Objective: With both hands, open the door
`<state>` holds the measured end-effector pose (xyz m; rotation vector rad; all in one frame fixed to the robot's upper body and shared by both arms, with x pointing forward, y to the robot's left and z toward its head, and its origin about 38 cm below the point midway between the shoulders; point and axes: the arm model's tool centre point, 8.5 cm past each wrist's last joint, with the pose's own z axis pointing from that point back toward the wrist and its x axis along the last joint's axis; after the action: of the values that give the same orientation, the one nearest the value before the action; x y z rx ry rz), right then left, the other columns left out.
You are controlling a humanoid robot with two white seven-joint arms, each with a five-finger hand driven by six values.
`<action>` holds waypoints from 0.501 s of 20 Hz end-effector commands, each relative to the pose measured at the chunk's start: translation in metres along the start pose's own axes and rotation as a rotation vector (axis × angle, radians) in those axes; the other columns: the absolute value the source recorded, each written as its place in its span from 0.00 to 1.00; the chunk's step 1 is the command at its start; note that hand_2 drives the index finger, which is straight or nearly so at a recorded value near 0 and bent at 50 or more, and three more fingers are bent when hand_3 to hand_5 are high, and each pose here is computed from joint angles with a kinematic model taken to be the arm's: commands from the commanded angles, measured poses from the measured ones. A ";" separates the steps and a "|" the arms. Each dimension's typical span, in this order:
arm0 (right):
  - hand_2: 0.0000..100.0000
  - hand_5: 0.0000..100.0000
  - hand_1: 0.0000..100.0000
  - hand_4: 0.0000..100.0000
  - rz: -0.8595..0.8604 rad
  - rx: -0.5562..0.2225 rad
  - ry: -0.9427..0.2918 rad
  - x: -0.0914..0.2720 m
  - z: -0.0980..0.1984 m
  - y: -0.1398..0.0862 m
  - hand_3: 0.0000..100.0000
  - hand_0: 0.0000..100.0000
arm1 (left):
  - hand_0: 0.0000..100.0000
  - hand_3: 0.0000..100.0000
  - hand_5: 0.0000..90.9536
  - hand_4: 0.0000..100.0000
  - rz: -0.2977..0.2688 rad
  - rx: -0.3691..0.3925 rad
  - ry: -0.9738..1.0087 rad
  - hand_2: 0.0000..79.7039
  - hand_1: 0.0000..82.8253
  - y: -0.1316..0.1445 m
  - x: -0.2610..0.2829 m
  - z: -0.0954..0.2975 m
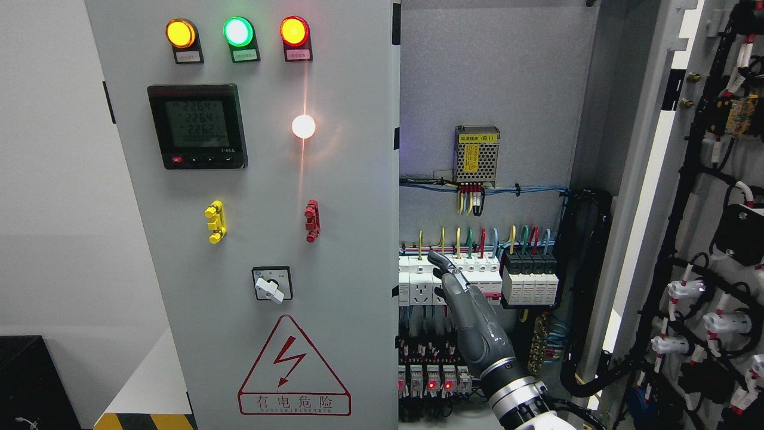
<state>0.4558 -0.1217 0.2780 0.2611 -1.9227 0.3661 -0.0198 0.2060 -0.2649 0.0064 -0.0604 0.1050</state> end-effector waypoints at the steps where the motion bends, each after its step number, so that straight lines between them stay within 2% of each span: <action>1: 0.00 0.00 0.00 0.00 -0.008 0.029 0.016 -0.005 -0.009 0.011 0.00 0.19 | 0.00 0.00 0.00 0.00 0.001 -0.001 -0.001 0.00 0.00 -0.001 0.000 0.000; 10: 0.00 0.00 0.00 0.00 -0.065 0.045 0.001 0.002 -0.018 0.010 0.00 0.19 | 0.00 0.00 0.00 0.00 0.000 -0.001 0.000 0.00 0.00 -0.001 0.000 0.000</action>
<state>0.4621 -0.1141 0.2826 0.3122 -1.9116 0.3698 -0.0197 0.2055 -0.2649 0.0054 -0.0606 0.1052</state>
